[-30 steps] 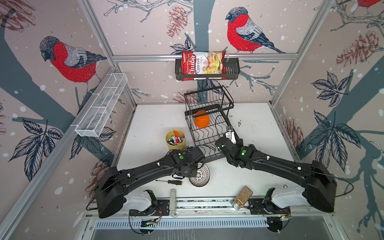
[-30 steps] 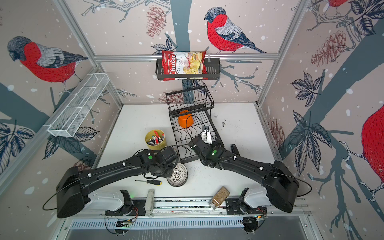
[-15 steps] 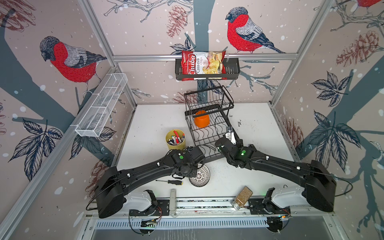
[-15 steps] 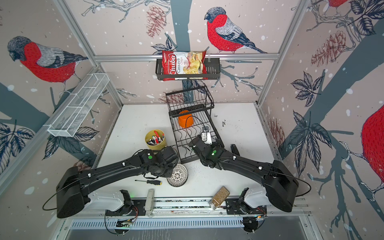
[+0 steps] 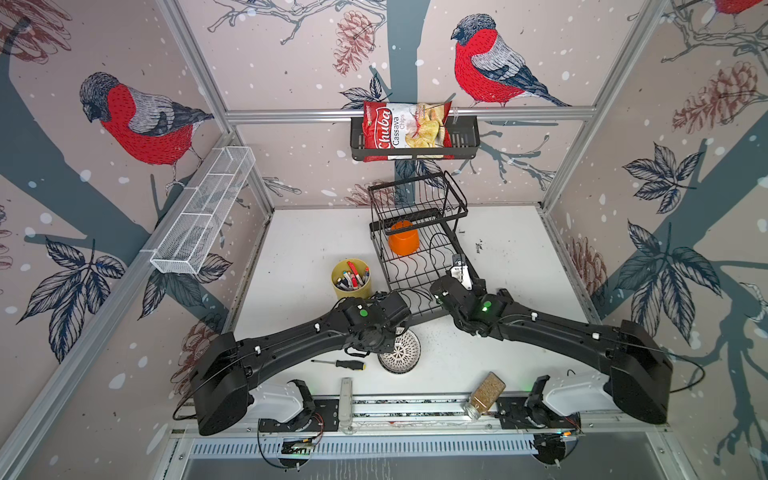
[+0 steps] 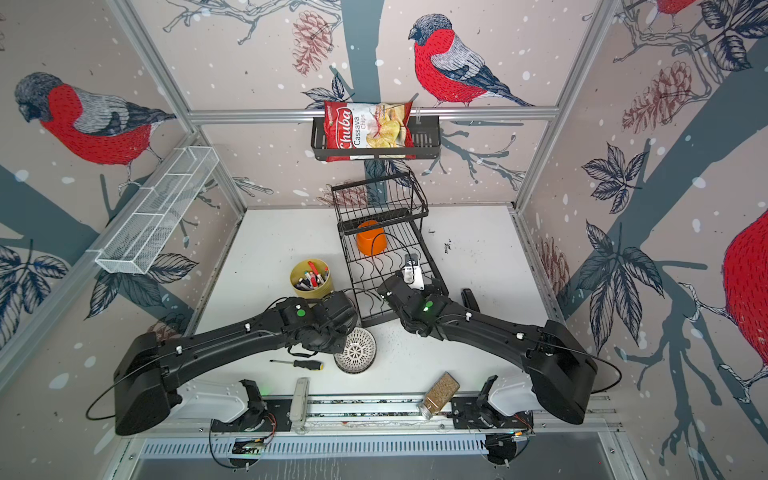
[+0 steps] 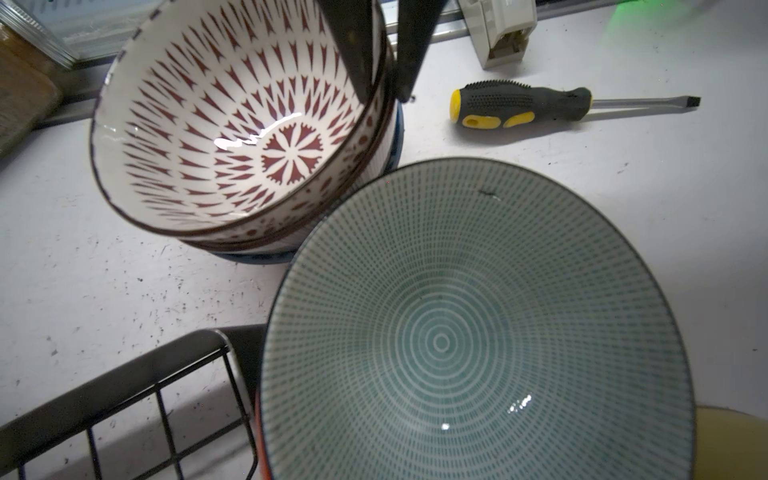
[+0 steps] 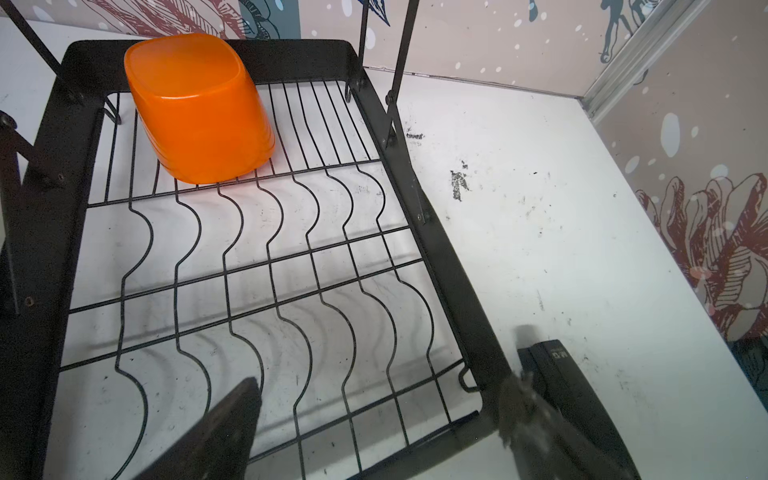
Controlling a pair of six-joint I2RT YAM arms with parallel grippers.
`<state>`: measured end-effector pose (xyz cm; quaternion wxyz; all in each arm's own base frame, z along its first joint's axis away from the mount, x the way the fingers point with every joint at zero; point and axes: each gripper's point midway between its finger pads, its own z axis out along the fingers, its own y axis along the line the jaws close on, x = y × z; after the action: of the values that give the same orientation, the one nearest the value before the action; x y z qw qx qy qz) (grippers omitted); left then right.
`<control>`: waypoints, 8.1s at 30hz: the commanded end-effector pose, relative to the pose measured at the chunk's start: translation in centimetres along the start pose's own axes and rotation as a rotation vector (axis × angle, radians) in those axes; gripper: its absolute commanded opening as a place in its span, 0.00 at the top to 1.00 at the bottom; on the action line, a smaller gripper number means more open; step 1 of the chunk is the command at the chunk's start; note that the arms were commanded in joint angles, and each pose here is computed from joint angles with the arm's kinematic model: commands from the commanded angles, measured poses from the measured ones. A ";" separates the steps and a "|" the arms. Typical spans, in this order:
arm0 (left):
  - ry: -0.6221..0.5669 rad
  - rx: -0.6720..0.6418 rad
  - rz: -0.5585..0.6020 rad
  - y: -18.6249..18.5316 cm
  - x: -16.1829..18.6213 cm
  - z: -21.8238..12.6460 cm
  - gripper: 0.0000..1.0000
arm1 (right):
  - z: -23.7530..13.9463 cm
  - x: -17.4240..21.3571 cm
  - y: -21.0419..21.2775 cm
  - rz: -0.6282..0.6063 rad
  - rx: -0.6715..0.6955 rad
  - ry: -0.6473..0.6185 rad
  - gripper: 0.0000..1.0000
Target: Load the bowls into the dish rack
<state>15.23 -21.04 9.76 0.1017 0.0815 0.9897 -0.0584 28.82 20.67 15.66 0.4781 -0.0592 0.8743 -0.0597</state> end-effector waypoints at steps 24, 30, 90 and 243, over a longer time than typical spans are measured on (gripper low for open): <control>-0.099 0.117 0.007 -1.4 -1.3 -2.3 1.00 | -0.7 0.3 3.2 -0.012 -0.207 0.020 0.10; -0.110 0.146 0.016 -1.7 -1.3 -2.3 1.00 | -2.8 -0.1 5.5 -0.027 -0.402 0.036 0.10; -0.295 0.250 -0.006 -1.4 -3.0 -5.5 0.72 | -9.9 5.0 13.1 -0.206 -0.836 0.219 1.00; -0.748 0.520 -0.051 -0.1 -14.9 -10.1 0.03 | 15.2 -7.3 3.4 -0.613 0.492 -0.090 0.63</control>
<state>27.43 -21.68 22.02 0.4169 0.0469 0.8475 -0.3252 45.38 24.41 12.50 0.4673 -0.2192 0.7468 -0.4195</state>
